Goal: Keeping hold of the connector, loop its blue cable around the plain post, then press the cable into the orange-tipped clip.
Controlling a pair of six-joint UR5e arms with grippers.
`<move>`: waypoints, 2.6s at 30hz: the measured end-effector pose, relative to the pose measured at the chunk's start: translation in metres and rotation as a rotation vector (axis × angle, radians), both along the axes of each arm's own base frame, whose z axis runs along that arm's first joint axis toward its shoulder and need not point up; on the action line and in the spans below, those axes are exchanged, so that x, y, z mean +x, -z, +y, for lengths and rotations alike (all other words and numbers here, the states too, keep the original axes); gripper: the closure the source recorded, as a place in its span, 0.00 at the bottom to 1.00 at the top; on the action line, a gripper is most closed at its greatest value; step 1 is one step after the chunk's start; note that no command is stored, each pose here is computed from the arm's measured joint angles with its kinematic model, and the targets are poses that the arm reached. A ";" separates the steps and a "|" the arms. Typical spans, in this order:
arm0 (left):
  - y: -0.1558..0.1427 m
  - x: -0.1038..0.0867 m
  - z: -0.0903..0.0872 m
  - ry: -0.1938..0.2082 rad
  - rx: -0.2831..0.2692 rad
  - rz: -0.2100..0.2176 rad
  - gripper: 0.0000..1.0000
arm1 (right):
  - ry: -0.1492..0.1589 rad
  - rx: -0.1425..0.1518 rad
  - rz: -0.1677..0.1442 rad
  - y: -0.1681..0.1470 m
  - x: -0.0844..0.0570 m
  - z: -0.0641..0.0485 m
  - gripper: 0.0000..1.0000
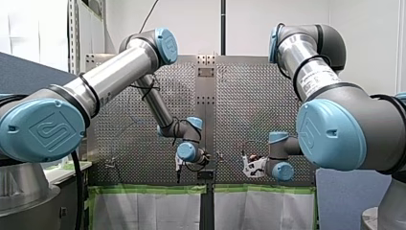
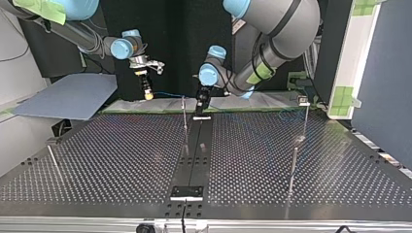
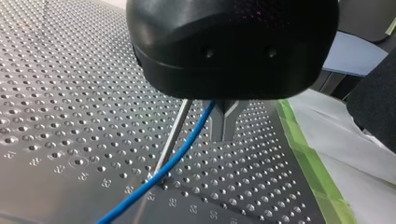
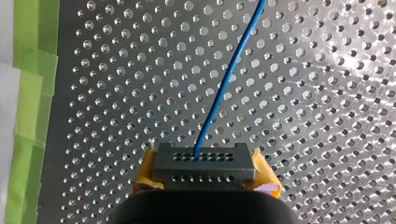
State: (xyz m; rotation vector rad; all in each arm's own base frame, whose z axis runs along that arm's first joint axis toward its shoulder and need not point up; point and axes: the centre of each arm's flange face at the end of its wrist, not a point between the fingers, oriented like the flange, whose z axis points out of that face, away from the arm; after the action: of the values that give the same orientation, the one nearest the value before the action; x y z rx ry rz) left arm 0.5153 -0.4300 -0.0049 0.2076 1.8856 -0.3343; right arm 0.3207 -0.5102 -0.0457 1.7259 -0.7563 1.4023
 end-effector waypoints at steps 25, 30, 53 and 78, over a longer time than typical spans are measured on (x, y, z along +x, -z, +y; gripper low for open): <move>0.001 0.007 0.012 -0.013 0.037 0.005 0.58 | 0.009 -0.001 0.003 0.000 -0.006 -0.004 1.00; 0.001 0.007 0.014 -0.013 0.052 0.008 0.44 | 0.009 -0.001 0.004 0.000 -0.006 -0.004 1.00; -0.001 -0.047 0.004 0.079 0.234 -0.040 0.00 | 0.009 0.001 0.007 0.000 -0.006 -0.004 1.00; -0.017 -0.088 -0.029 0.173 0.179 -0.089 0.00 | 0.009 0.010 0.011 0.001 -0.006 -0.003 1.00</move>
State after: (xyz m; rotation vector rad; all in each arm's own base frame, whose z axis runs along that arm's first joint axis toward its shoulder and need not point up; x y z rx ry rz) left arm 0.4273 -0.4592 0.0120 0.5006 1.8141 -0.2681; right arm 0.3143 -0.5128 -0.0468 1.7345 -0.7651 1.3838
